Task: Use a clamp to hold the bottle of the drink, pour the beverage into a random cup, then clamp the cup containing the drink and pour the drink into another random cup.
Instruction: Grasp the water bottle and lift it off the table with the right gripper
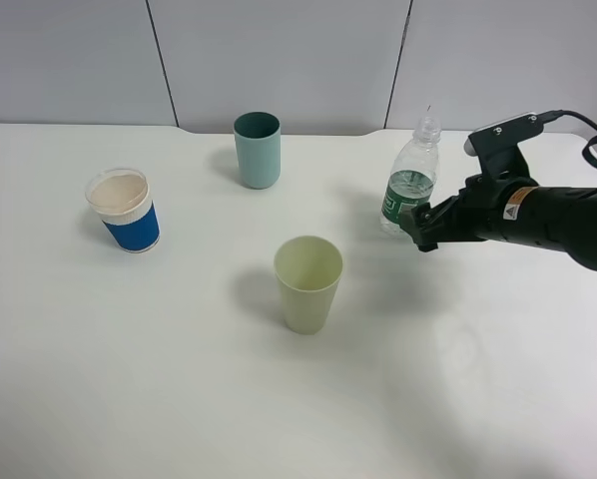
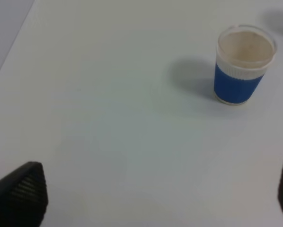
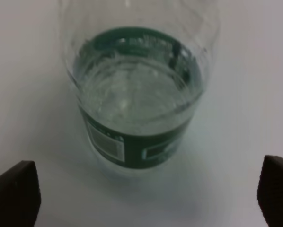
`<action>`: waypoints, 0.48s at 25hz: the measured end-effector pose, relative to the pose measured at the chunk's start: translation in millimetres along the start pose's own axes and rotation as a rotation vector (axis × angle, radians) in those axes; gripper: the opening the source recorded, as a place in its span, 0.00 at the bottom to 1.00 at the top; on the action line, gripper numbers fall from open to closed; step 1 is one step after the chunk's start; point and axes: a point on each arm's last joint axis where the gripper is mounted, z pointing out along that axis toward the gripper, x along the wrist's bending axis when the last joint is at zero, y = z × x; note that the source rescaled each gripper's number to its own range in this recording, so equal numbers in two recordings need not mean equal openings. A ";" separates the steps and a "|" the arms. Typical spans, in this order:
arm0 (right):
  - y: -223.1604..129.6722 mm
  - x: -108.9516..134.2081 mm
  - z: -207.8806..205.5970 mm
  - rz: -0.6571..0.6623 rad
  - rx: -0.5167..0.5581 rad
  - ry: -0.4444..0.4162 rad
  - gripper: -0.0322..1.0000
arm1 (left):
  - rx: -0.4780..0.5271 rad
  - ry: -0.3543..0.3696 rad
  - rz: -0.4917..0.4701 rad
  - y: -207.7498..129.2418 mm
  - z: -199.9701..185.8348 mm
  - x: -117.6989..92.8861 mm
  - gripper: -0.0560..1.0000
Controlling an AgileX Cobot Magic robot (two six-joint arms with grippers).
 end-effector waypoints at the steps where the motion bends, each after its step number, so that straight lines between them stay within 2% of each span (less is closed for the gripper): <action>1: -1.0 0.4 3.1 -0.011 -0.016 0.002 0.80 | 0.000 0.000 0.000 0.0 0.0 0.0 0.98; 8: -3.6 0.5 18.8 0.009 -0.152 -0.012 0.80 | 0.000 0.000 0.000 0.0 0.0 0.0 0.98; 12: -7.6 0.5 25.5 0.025 -0.194 -0.019 0.80 | 0.000 0.000 0.000 0.0 0.0 0.0 0.98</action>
